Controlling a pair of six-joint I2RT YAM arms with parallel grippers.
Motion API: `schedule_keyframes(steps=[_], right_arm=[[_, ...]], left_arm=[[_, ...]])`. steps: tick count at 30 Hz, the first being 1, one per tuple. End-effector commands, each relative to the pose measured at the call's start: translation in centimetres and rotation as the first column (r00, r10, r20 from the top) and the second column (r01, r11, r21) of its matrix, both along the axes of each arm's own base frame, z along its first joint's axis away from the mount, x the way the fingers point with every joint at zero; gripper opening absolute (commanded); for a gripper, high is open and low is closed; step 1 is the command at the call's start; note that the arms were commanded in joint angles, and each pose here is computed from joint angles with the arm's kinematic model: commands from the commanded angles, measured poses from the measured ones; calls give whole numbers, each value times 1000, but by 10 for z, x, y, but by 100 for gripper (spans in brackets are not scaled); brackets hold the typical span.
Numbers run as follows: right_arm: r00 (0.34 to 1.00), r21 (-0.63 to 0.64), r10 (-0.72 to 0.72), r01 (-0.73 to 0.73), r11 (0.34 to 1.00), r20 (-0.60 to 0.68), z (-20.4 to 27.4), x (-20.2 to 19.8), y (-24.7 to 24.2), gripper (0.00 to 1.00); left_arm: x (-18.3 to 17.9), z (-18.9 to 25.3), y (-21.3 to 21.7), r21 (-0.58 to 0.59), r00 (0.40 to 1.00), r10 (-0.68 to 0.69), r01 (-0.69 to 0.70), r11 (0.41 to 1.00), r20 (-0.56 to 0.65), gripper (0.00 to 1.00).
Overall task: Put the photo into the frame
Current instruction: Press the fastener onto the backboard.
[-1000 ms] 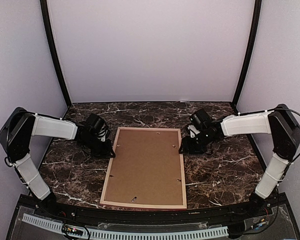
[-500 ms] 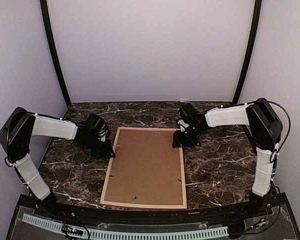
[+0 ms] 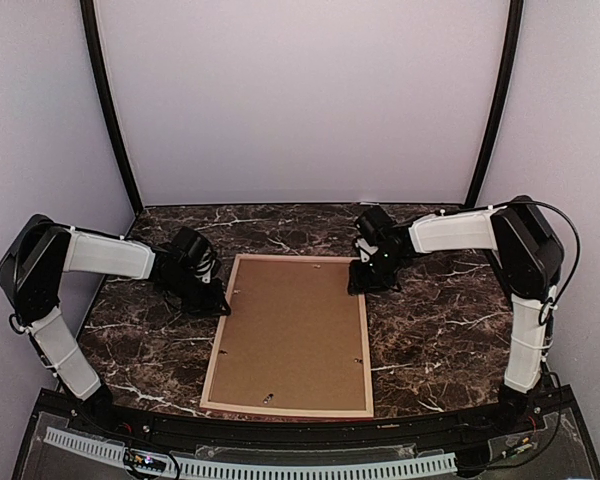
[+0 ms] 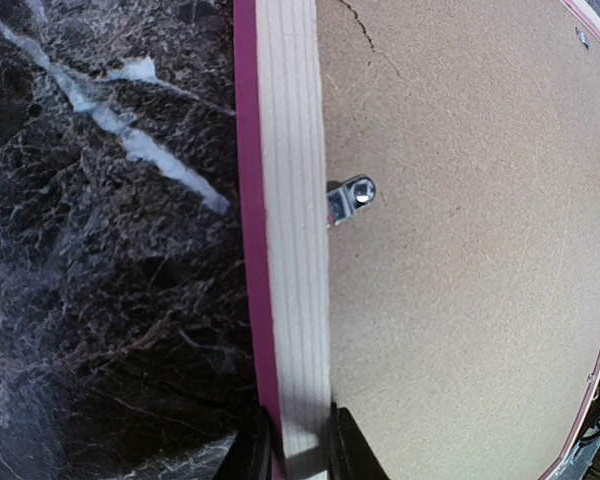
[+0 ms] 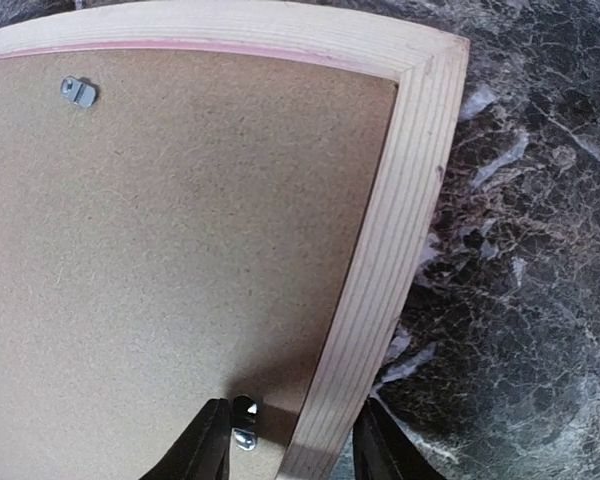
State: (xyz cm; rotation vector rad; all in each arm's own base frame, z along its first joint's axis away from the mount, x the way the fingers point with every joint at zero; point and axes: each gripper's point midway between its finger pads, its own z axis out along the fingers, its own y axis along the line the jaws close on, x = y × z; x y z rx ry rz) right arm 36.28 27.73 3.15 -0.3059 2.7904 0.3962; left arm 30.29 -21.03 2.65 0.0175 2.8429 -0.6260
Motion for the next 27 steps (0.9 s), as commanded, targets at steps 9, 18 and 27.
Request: schedule_keyframes(steps=[9,18,27], right_arm=[[1000,26,-28,29,999,-12,1,6,0,28],[998,92,-33,38,995,-54,-3,2,-1,23],[996,108,23,-15,994,-80,-5,-6,2,19]], left_arm=[[-14,-9,-5,-12,998,-36,36,999,-58,7],[-13,-9,-5,-13,998,-34,33,999,-58,7],[-14,-8,-6,-15,998,-32,31,999,-57,7]])
